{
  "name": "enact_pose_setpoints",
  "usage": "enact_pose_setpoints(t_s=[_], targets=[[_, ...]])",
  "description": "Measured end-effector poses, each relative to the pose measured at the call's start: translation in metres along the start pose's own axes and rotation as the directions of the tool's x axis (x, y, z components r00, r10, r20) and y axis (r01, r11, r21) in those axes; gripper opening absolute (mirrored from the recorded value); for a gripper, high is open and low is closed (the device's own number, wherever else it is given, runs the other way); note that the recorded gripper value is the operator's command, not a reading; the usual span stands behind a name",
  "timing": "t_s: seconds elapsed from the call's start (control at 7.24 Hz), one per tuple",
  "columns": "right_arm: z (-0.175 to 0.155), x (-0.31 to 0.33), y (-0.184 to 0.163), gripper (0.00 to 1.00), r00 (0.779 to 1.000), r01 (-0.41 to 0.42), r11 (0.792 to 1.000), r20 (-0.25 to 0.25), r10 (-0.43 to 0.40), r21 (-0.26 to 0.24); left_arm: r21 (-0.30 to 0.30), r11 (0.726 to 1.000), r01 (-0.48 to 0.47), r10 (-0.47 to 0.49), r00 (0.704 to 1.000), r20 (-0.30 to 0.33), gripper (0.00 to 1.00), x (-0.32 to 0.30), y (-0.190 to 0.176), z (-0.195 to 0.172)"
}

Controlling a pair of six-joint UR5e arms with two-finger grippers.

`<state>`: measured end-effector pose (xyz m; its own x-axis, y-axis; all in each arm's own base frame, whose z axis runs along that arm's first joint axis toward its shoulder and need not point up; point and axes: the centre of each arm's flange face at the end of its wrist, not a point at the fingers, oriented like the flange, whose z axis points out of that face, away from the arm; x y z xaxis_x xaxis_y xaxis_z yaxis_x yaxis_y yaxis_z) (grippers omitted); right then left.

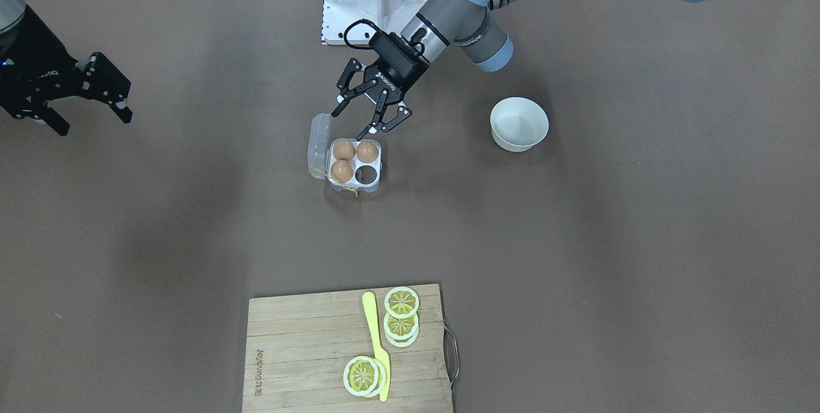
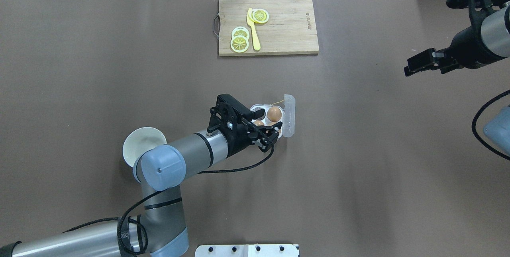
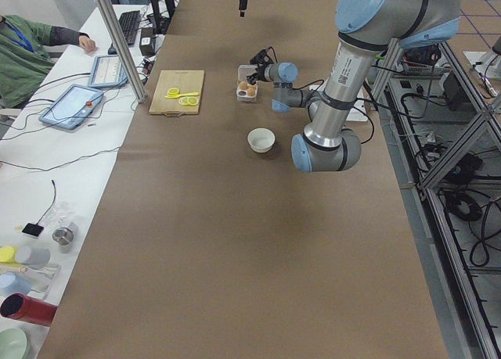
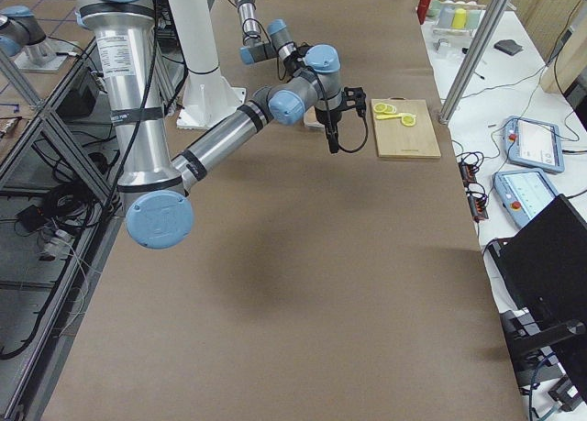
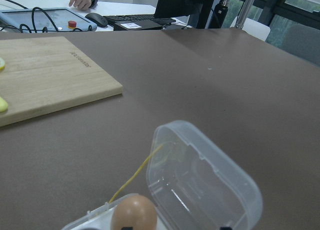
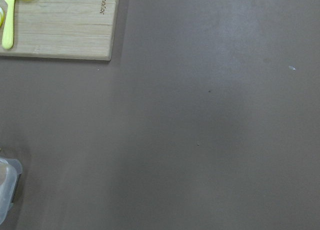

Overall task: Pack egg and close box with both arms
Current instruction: 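Withdraw the left gripper from the box while the right gripper approaches the lid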

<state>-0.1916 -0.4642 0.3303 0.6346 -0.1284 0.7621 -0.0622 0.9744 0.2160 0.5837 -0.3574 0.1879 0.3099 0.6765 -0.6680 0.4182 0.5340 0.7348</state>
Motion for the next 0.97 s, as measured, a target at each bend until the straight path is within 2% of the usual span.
enact_pose_setpoints(t_s=[0.14, 0.28, 0.41, 0.55, 0.69, 0.83, 0.97], targets=[[0.0, -0.003, -0.001, 1.0, 1.0, 0.002, 1.0, 0.004, -0.002, 0.0, -0.027, 1.0, -0.004, 0.004, 1.0, 0.011, 0.9, -0.009, -0.024, -0.008], [0.001, -0.013, -0.002, 1.0, 1.0, -0.008, 1.0, 0.014, 0.008, 0.0, -0.067, 0.998, 0.011, -0.009, 0.999, 0.033, 0.97, -0.028, -0.043, -0.016], [0.005, -0.034, -0.004, 0.97, 0.999, -0.033, 0.999, 0.03, 0.033, 0.001, -0.109, 0.992, 0.058, -0.051, 0.997, 0.062, 0.97, -0.055, -0.057, -0.026], [0.009, -0.057, -0.005, 0.84, 0.998, -0.056, 0.998, 0.042, 0.056, 0.006, -0.159, 0.981, 0.114, -0.098, 0.99, 0.105, 0.97, -0.087, -0.071, -0.039], [0.016, -0.082, -0.002, 0.64, 0.996, -0.08, 0.997, 0.047, 0.08, 0.015, -0.237, 0.957, 0.167, -0.129, 0.977, 0.168, 0.97, -0.123, -0.091, -0.056], [0.027, -0.107, 0.005, 0.18, 0.993, -0.104, 0.994, 0.056, 0.102, 0.028, -0.324, 0.917, 0.233, -0.158, 0.957, 0.242, 0.97, -0.161, -0.119, -0.08], [0.041, -0.13, 0.015, 0.0, 0.988, -0.13, 0.991, 0.084, 0.126, 0.039, -0.388, 0.873, 0.295, -0.18, 0.935, 0.306, 0.97, -0.202, -0.141, -0.11]])
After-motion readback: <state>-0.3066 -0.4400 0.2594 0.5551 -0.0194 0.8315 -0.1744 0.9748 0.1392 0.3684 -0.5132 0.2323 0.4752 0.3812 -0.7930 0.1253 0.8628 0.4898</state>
